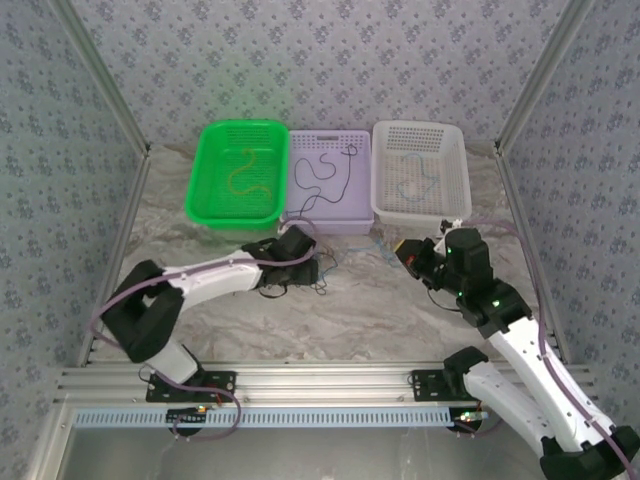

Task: Untangle the cables

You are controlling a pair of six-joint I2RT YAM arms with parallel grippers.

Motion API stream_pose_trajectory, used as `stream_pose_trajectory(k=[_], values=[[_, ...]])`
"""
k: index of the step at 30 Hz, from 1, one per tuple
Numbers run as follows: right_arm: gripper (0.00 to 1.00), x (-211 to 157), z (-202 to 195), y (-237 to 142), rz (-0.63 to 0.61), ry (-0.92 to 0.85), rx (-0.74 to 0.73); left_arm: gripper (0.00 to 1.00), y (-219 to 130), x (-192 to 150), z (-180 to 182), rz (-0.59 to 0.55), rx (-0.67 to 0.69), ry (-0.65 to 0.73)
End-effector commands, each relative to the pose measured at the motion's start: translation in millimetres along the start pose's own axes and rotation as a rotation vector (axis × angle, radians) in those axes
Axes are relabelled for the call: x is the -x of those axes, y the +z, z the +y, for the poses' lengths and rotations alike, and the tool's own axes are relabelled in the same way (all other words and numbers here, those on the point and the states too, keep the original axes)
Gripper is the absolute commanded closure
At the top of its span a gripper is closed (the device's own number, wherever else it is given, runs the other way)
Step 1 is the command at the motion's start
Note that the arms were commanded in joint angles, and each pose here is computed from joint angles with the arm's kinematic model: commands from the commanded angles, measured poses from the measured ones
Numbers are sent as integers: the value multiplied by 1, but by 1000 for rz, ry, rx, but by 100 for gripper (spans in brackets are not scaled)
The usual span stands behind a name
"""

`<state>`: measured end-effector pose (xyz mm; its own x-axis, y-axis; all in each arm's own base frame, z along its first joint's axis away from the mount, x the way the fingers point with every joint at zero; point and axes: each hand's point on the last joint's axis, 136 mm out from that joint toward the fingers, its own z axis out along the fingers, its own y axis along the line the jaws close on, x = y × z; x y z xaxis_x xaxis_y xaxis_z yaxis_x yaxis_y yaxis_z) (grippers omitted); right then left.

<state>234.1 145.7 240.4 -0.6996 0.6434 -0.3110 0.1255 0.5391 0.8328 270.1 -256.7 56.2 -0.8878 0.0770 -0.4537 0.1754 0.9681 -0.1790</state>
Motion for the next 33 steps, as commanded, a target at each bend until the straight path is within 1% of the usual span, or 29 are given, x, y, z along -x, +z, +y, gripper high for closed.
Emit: stream_pose_trajectory(k=[1,2,4,7,8,11,12,13,17,22,24,25,27,28,29,30,31,32,33], values=[[100,-8,-10,-4,36,-19,-19,38,17,8,-7,-18,-12,-25],[100,-8,-11,-5,34,-17,-25,42,22,6,-6,-11,-2,-24],[100,-7,-12,-7,30,-17,-24,56,31,5,1,-9,39,-25],[100,-4,-13,-11,22,-21,-29,69,40,3,15,-23,93,-31],[100,-3,-14,-12,19,-23,-33,73,42,3,18,-25,103,-33],[100,2,-16,-16,8,-35,-47,89,47,4,33,-43,136,-51],[100,4,-16,-18,2,-37,-51,97,48,4,37,-53,142,-58],[100,6,-16,-20,-2,-40,-53,100,47,5,43,-63,151,-66],[100,17,-12,-34,-35,-66,-75,100,36,7,65,-96,196,-97],[100,35,-1,-49,-93,-111,-78,100,15,11,83,-141,166,-167],[100,38,3,-49,-95,-120,-68,100,7,13,87,-158,140,-195],[100,38,6,-49,-92,-123,-59,95,4,14,90,-162,122,-212],[100,37,8,-46,-76,-128,-44,75,-2,17,94,-178,94,-243],[100,36,9,-45,-65,-128,-37,71,-3,18,96,-183,82,-257],[100,34,9,-43,-59,-128,-33,70,-3,18,98,-181,74,-267],[100,34,8,-43,-56,-127,-37,75,-3,17,101,-177,70,-274],[100,33,8,-43,-54,-130,-37,85,-1,15,104,-167,69,-279],[100,33,8,-44,-54,-133,-36,91,1,14,107,-163,73,-283],[100,34,9,-45,-55,-135,-37,95,3,13,109,-158,72,-285]])
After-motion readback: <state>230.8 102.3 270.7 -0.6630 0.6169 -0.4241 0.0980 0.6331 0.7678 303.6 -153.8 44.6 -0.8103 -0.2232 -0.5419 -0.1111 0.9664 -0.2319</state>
